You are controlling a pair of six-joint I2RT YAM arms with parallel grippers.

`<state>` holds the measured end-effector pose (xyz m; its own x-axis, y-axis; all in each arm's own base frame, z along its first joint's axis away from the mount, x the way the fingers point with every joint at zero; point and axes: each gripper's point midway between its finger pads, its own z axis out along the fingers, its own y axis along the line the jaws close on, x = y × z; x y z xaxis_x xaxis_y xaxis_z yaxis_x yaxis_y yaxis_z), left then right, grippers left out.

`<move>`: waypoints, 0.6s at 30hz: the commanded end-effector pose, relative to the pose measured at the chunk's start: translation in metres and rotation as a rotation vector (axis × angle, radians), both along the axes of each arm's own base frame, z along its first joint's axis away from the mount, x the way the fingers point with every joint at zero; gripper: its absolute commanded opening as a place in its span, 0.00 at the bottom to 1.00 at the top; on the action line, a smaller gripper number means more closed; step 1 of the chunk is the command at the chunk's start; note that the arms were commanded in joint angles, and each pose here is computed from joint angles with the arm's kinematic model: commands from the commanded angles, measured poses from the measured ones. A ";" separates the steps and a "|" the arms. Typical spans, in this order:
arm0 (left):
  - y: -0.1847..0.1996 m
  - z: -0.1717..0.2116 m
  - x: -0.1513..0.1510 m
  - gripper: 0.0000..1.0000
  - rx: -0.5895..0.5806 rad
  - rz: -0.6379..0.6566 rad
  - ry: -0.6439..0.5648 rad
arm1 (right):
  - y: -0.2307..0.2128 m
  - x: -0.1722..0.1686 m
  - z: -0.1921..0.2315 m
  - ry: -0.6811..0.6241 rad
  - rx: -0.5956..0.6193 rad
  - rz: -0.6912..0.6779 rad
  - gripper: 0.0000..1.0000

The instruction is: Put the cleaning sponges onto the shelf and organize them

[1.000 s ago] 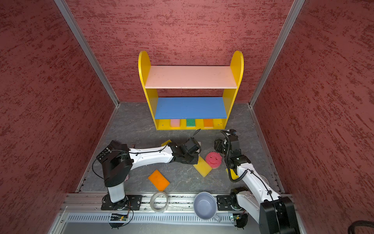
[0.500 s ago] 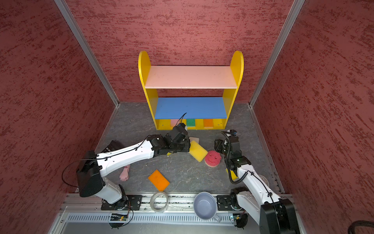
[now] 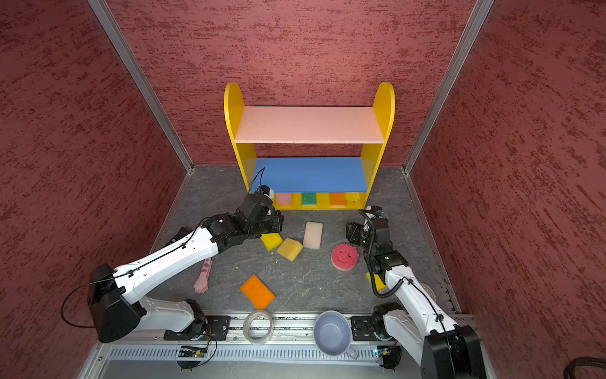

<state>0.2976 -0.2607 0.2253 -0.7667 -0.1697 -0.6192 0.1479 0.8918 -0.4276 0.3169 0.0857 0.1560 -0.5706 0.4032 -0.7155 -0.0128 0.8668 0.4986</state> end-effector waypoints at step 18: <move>0.046 0.042 0.024 0.14 0.172 -0.078 -0.152 | 0.119 -0.003 0.105 -0.212 0.023 0.317 0.72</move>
<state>0.3206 -0.2169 0.2678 -0.6767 -0.0688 -0.7331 0.2271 0.9276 -0.2967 0.3108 0.1989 0.2459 -0.5270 0.2430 -0.8144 -0.3653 0.8004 0.4752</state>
